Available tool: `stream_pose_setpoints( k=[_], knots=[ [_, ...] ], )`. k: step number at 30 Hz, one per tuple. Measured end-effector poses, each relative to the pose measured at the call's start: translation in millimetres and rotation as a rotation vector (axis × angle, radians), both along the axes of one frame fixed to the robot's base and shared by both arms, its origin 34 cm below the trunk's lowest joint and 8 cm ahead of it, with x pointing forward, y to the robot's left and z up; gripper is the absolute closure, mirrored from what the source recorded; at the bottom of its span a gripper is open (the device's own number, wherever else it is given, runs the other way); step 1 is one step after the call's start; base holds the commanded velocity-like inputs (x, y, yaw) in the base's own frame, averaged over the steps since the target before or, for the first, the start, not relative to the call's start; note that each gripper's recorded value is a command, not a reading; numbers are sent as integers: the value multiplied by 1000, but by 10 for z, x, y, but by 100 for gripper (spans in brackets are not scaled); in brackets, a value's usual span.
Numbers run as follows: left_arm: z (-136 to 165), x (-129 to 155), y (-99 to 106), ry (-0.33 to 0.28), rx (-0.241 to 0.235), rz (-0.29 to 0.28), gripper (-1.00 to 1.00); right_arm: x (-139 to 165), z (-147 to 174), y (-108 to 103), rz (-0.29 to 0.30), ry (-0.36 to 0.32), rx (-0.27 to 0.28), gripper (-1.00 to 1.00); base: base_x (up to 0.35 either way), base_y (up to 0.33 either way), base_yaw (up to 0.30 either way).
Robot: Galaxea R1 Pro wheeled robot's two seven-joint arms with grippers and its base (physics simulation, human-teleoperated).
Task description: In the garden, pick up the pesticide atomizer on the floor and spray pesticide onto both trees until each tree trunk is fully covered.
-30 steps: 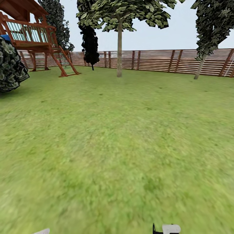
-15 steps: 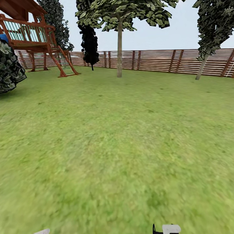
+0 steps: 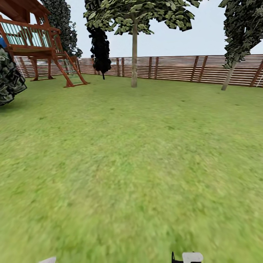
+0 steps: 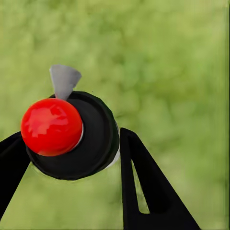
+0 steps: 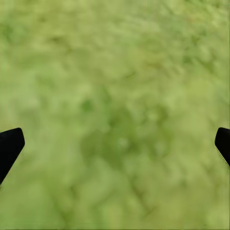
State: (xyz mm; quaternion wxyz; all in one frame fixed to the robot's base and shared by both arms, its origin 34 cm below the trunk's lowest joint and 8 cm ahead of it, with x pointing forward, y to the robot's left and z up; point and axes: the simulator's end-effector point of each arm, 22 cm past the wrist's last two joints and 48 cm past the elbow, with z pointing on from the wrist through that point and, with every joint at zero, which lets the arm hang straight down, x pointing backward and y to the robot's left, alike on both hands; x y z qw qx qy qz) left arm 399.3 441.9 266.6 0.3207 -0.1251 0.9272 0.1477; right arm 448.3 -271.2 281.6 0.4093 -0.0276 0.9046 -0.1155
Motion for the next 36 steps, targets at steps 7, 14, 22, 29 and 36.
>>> stream_pose_setpoints(
  k=[7, 14, 22, 29, 36],
  knots=[
    [-1, -3, 0, 0, 0, 0, 100, 2, 1, 0, 0, 0, 0, -100, 339, 0, 0],
    [-1, -3, 0, 0, 0, 0, 100, -2, -1, -1, 0, 0, 0, -100, 339, 0, 0],
    [0, 1, 0, 0, 0, 0, 100, 0, 0, -2, 0, 0, 0, -100, 339, 0, 0],
    [0, -1, 0, 0, 0, 0, 100, 2, 1, 0, 0, 0, 0, -100, 339, 0, 0],
    [-1, -3, 0, 0, 0, 0, 100, 2, 1, -1, 0, 0, 0, -100, 339, 0, 0]
  ],
)
